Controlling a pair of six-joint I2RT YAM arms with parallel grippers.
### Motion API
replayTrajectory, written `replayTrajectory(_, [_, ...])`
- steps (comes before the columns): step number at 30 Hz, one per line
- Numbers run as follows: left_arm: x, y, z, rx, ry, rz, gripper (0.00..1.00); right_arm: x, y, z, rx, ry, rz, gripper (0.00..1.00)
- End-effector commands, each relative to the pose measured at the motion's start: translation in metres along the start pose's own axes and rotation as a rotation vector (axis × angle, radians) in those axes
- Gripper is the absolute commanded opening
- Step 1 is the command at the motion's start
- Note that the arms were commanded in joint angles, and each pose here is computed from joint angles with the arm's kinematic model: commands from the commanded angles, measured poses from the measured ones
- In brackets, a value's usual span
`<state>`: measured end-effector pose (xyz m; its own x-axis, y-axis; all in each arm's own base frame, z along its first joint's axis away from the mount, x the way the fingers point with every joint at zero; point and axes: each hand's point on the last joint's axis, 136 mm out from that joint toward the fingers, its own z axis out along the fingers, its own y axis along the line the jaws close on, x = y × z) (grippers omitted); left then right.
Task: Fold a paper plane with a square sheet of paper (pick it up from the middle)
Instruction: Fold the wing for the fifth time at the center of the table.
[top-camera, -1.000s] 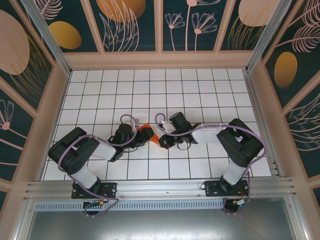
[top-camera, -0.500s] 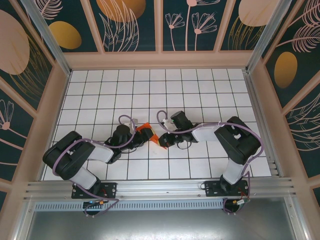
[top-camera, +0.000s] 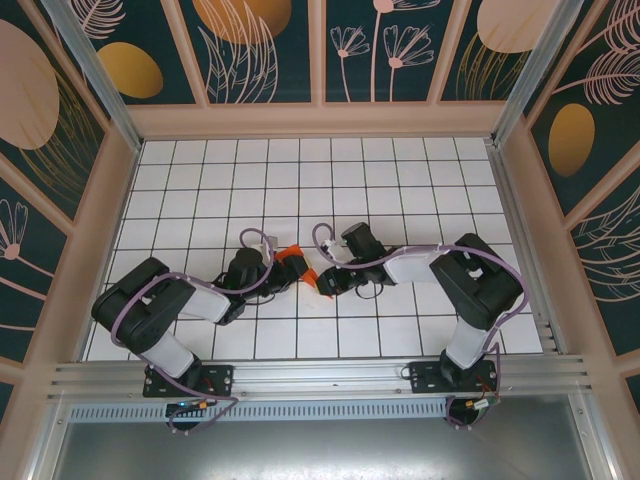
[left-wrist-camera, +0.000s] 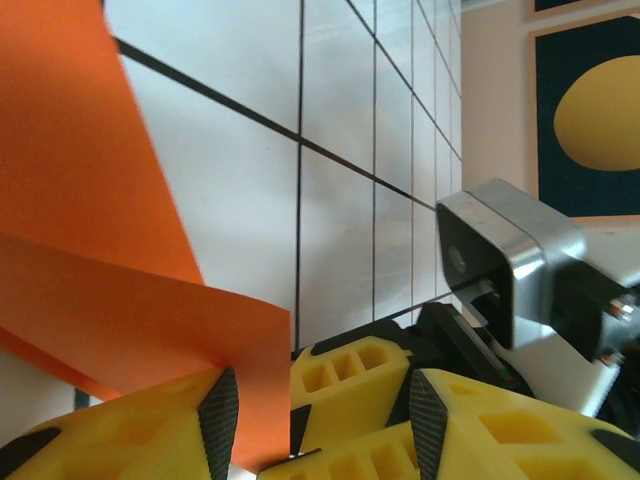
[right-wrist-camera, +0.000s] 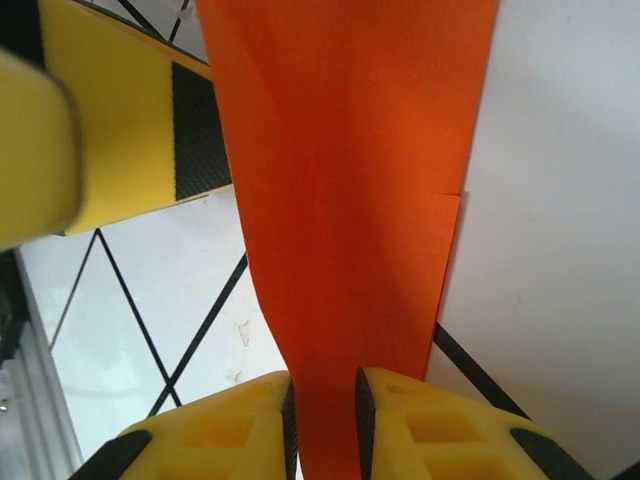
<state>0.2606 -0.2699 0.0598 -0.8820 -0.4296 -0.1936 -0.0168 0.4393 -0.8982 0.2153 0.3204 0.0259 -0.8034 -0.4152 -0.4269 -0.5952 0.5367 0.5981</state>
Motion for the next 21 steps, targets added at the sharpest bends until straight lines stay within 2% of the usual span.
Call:
replayTrajectory(1, [-0.003, 0.002, 0.005, -0.016, -0.009, 0.005, 0.51, -0.015, 0.004, -0.004, 0.071, -0.031, -0.116, 0.26])
replayTrajectory(10, [-0.004, 0.009, 0.008, -0.059, -0.007, -0.007, 0.50, -0.035, 0.009, -0.011, 0.149, -0.123, -0.204, 0.30])
replayTrajectory(21, [-0.004, 0.011, 0.009, -0.069, -0.009, -0.015, 0.49, -0.044, 0.015, -0.008, 0.236, -0.162, -0.311, 0.42])
